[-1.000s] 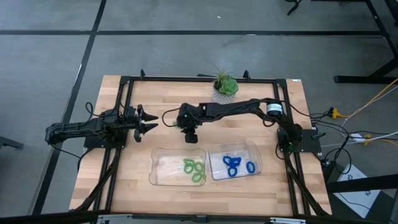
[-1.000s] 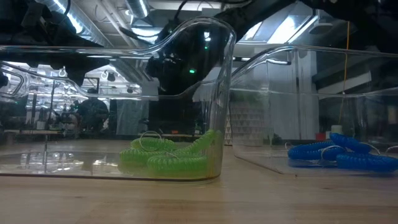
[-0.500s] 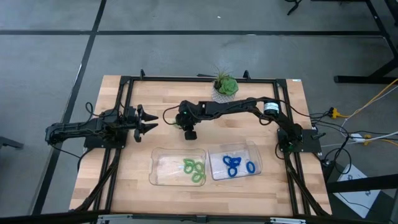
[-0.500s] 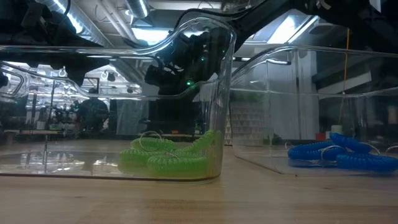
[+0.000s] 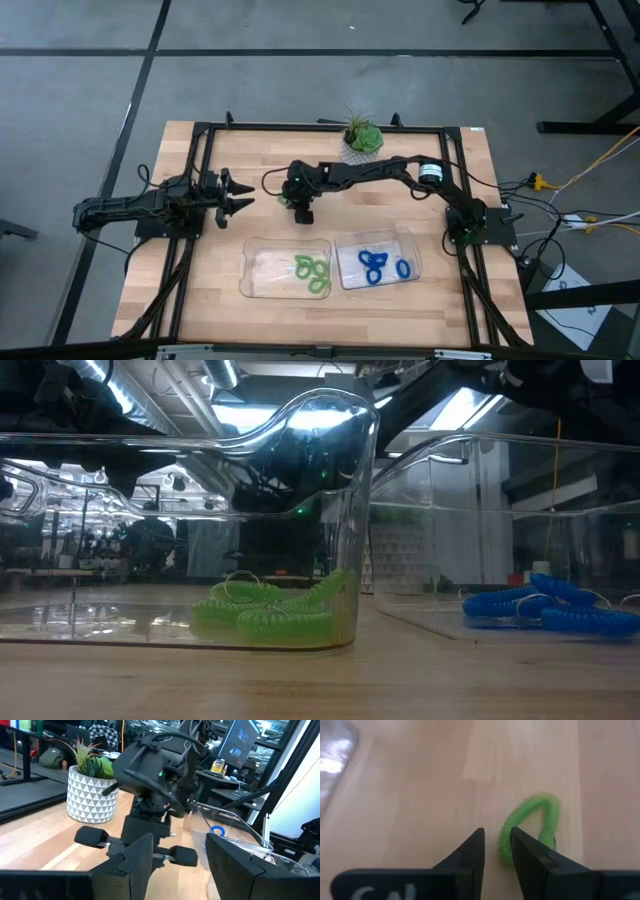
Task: Sort spring keychains
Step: Put the green spring keychain into the left transparent bin
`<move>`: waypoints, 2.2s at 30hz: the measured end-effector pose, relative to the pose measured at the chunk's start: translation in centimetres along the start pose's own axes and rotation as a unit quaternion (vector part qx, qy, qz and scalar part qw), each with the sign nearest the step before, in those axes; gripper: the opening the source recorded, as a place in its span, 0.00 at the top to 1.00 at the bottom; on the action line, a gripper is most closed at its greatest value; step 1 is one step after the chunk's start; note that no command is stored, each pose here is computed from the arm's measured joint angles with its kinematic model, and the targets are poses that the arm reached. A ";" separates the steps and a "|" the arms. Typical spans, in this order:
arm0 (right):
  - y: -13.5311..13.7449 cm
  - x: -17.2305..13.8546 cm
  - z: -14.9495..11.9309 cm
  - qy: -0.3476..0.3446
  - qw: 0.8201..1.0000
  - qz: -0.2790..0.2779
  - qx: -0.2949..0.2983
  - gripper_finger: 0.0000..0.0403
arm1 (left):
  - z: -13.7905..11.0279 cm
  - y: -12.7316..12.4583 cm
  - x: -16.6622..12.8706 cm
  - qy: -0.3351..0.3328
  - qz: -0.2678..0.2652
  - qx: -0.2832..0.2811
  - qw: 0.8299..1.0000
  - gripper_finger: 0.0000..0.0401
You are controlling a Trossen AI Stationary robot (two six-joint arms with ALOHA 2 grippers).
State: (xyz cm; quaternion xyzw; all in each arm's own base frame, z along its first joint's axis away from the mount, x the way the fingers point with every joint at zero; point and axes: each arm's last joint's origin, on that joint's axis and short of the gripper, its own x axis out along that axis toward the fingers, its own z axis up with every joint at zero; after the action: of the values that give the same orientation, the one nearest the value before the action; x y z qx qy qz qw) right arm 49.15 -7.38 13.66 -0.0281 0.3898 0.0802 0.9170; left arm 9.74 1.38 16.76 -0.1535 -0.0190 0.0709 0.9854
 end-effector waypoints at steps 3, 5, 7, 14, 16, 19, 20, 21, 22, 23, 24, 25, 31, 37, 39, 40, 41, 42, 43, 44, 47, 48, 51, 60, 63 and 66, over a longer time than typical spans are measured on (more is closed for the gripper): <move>-0.1 0.6 -0.6 0.012 1.000 0.003 0.002 0.77 | 0.0 0.0 0.0 0.000 0.000 0.000 1.000 0.56; -0.1 0.8 -0.7 0.014 1.000 -0.002 0.001 0.77 | 0.0 0.0 0.0 0.000 0.000 0.000 1.000 0.56; -0.1 0.8 -0.7 0.020 1.000 -0.016 0.000 0.77 | 0.0 0.0 0.0 0.000 0.000 0.000 1.000 0.56; -0.8 0.5 -0.8 0.033 0.999 -0.037 0.006 0.77 | 0.0 0.0 0.0 0.000 0.000 0.000 1.000 0.56; -0.9 0.5 -0.9 0.040 0.999 -0.036 0.006 0.77 | 0.0 0.0 0.0 0.000 0.000 0.000 1.000 0.56; -0.9 0.5 -1.2 0.051 0.998 -0.036 0.009 0.78 | 0.0 0.0 0.0 0.000 0.000 0.000 1.000 0.56; -0.9 0.5 -1.2 0.054 0.998 -0.037 0.009 0.79 | 0.0 0.0 0.0 0.000 0.000 0.000 1.000 0.56; -0.9 0.5 -1.3 0.056 0.998 -0.036 0.010 0.80 | 0.0 0.0 0.0 0.000 0.000 0.000 1.000 0.56; -0.9 0.4 -1.3 0.057 0.998 -0.036 0.010 0.82 | 0.0 0.0 0.0 0.000 0.000 0.000 1.000 0.56; -0.9 0.4 -1.3 0.058 0.998 -0.035 0.010 0.85 | 0.0 0.0 0.0 0.000 0.000 0.000 1.000 0.56; -0.9 0.4 -1.3 0.059 0.998 -0.033 0.011 0.87 | 0.0 0.0 0.0 0.000 0.000 0.000 1.000 0.56; -0.9 0.4 -1.3 0.059 0.998 -0.033 0.012 0.90 | 0.0 0.0 0.0 0.000 0.000 0.000 1.000 0.56; -0.8 0.4 -1.4 0.061 0.998 -0.019 0.018 0.96 | 0.0 0.0 0.0 0.000 0.000 0.000 1.000 0.56; -0.7 -0.1 -1.3 0.063 0.997 0.007 0.038 0.97 | 0.0 0.0 0.0 0.000 0.000 0.000 1.000 0.56; -0.8 -0.7 -1.2 0.070 0.997 0.007 0.042 0.98 | 0.0 0.0 0.0 0.000 0.000 0.000 1.000 0.56; -0.9 -1.2 -1.1 0.073 0.996 0.007 0.043 0.98 | 0.0 0.0 0.0 0.000 0.000 0.000 1.000 0.56; -0.9 -1.5 -1.0 0.075 0.996 0.006 0.045 0.98 | 0.0 0.0 0.0 0.000 0.000 0.000 1.000 0.56; -1.0 -1.9 -1.0 0.078 0.996 0.005 0.047 0.98 | 0.0 0.0 0.0 0.000 0.000 0.000 1.000 0.56; -1.1 -2.4 -0.7 0.077 0.996 0.002 0.048 0.98 | 0.0 0.0 0.0 0.000 0.000 0.000 1.000 0.56; -1.3 -3.0 -0.5 0.075 0.996 0.000 0.049 0.98 | 0.0 0.0 0.0 0.000 0.000 0.000 1.000 0.56; -1.6 -5.1 0.7 0.057 0.997 -0.008 0.049 0.98 | 0.0 0.0 0.0 0.000 0.000 0.000 1.000 0.56; -1.6 -5.7 1.1 0.050 0.998 -0.009 0.047 0.98 | 0.0 0.0 0.0 0.000 0.000 0.000 1.000 0.56; -1.4 -7.2 1.8 0.045 0.998 -0.011 0.047 0.98 | 0.0 0.0 0.0 0.000 0.000 0.000 1.000 0.56; -0.5 -13.0 4.5 0.003 0.997 -0.019 0.070 0.98 | 0.0 0.0 0.0 0.000 0.000 0.000 1.000 0.56; 0.0 -15.3 5.3 -0.012 0.997 -0.022 0.070 0.98 | 0.0 0.0 0.0 0.000 0.000 0.000 1.000 0.56; 0.5 -17.7 5.9 -0.027 0.997 -0.027 0.067 0.98 | 0.0 0.0 0.0 0.000 0.000 0.000 1.000 0.56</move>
State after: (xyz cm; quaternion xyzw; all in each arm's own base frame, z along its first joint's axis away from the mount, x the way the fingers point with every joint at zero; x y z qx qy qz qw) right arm 41.18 -8.41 30.53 0.0247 0.3683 0.0296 0.9289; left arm 9.73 1.38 16.77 -0.1534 -0.0192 0.0708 0.9854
